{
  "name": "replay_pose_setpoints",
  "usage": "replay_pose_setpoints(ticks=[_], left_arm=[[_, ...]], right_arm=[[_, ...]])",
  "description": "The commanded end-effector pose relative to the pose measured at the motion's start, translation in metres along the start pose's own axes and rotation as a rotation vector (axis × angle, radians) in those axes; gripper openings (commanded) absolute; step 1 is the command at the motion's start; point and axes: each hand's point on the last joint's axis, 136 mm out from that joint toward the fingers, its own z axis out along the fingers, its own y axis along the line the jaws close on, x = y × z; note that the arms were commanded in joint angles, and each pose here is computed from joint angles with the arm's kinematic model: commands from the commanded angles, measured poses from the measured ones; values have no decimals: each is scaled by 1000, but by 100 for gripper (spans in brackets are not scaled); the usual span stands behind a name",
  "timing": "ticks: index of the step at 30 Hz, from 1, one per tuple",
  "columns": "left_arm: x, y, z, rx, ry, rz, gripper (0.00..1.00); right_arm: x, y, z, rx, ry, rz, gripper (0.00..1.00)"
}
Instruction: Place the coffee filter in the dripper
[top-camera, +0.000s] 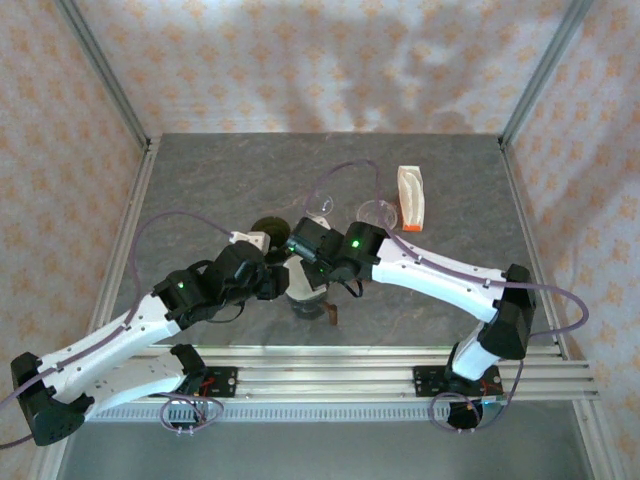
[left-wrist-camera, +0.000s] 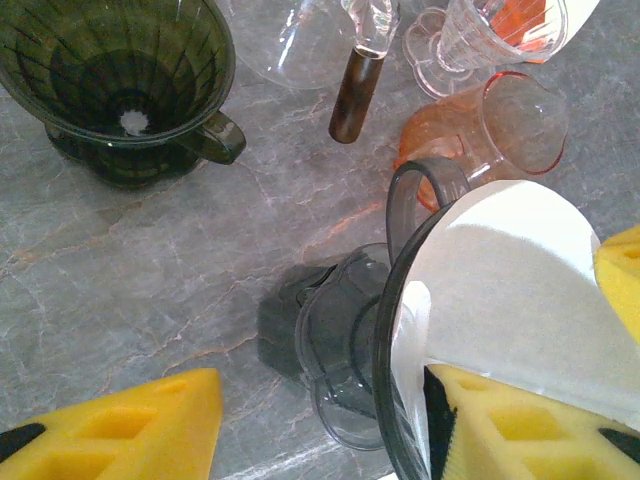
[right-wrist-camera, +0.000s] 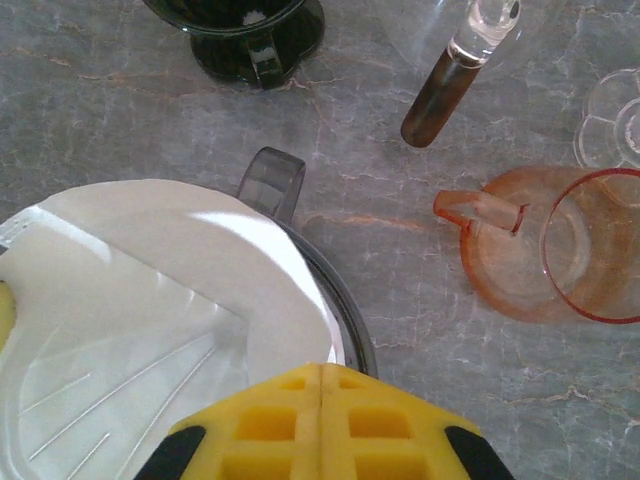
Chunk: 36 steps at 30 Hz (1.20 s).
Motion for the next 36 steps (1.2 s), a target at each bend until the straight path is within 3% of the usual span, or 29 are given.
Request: replay_pose_setpoints(ticks=[1, 3, 5, 11, 24, 36], left_arm=[[1, 0, 0, 4, -5, -2, 56], [1, 0, 0, 6, -4, -3, 56], [2, 0, 1, 6, -2, -2, 56], [3, 0, 3, 6, 0, -6, 56], [7, 0, 7, 16, 7, -15, 57], [8, -1, 10, 17, 11, -17, 57]], right_arm=[[-10, -11, -17, 41, -59, 15, 17], [-14, -12, -23, 36, -86, 26, 39], [-15, -11, -25, 24, -93, 28, 53], [-5, 6, -3, -17, -1, 6, 66], [10, 4, 39, 2, 128, 19, 67], [19, -11, 60, 69, 174, 32, 67]])
